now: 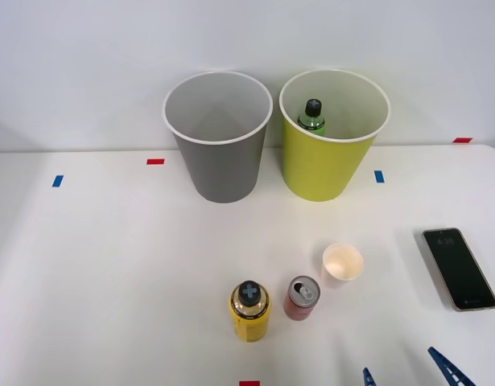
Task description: Put cans in the gray bin, plastic bottles in the light green bin
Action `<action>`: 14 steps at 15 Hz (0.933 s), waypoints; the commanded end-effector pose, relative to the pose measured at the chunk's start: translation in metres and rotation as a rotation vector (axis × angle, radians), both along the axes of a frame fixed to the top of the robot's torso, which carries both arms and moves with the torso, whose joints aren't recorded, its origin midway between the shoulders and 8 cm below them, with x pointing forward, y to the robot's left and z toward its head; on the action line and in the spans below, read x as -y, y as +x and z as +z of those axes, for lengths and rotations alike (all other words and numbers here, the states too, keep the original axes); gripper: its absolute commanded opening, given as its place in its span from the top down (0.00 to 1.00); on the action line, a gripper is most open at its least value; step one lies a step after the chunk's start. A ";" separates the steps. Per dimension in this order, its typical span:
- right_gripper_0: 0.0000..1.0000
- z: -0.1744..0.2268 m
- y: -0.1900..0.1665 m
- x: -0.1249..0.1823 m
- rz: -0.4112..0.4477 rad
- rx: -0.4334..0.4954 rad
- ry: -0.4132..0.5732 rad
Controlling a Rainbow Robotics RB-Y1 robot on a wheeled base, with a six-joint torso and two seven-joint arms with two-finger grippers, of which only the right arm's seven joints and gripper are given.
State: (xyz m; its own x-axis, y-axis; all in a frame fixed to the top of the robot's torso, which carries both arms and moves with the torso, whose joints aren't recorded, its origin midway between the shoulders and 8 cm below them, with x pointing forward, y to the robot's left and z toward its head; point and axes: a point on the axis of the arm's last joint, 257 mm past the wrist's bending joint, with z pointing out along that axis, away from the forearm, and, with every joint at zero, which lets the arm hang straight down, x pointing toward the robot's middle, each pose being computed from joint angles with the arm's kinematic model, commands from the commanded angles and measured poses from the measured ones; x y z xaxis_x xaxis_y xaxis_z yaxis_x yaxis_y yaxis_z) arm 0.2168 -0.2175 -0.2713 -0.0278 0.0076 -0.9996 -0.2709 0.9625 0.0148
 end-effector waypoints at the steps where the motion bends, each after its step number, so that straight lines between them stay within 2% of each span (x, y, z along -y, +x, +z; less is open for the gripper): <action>1: 0.00 -0.001 -0.003 -0.002 0.043 -0.011 -0.005; 6: 0.00 0.011 0.010 -0.048 0.172 0.035 0.047; 10: 0.00 -0.002 0.021 -0.062 0.234 0.076 0.098; 14: 0.00 0.002 0.039 -0.087 0.289 0.114 0.107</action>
